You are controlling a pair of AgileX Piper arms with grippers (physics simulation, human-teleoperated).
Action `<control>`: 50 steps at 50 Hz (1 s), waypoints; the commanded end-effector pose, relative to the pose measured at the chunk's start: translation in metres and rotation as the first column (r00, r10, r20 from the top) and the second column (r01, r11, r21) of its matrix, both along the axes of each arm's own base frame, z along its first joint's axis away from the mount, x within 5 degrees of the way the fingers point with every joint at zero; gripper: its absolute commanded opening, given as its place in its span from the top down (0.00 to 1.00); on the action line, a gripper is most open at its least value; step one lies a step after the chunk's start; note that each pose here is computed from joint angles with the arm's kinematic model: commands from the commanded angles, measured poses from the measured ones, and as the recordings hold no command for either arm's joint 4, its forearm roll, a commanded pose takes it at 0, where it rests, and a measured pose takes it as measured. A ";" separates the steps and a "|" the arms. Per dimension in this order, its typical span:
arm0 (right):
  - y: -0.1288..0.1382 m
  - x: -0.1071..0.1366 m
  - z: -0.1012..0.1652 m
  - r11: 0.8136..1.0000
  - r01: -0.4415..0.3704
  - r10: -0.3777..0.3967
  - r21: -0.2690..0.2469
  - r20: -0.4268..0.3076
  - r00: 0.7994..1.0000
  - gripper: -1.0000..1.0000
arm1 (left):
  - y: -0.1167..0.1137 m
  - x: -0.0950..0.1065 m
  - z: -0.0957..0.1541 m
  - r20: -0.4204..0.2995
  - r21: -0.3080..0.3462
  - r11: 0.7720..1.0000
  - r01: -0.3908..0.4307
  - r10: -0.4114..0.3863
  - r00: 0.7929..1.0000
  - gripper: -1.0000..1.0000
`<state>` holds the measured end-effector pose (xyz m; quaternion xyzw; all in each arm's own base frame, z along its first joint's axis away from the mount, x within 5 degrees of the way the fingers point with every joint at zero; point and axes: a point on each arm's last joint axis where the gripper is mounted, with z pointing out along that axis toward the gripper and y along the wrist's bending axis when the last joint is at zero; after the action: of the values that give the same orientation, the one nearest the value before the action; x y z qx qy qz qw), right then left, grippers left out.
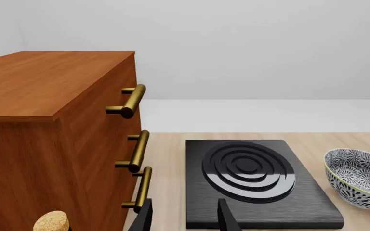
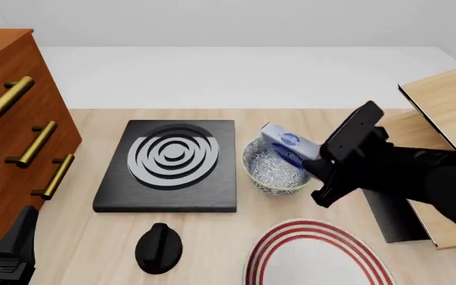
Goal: Pick up the cream cheese and put it in the bowl.
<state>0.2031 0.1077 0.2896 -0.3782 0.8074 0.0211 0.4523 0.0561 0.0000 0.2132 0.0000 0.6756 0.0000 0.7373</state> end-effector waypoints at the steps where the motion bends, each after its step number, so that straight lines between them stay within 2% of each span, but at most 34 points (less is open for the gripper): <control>1: -0.002 0.023 -0.008 0.998 0.066 -0.065 0.012 -0.029 0.997 1.00 | 0.000 0.000 0.000 0.000 0.000 1.000 0.000 0.000 1.000 0.00; 24: -0.003 0.065 -0.045 0.989 0.150 -0.149 0.011 -0.084 0.985 1.00 | 0.000 0.000 0.000 0.000 0.000 1.000 0.000 0.000 1.000 0.00; 50: 0.002 0.080 -0.078 0.985 0.174 -0.171 0.013 -0.125 0.977 1.00 | 0.000 0.000 0.000 0.000 0.000 1.000 0.000 0.000 1.000 0.00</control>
<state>0.2762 0.1083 0.2201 -0.3208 0.8560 0.0049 0.4053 0.0561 0.0000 0.2132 0.0000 0.6756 0.0000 0.7373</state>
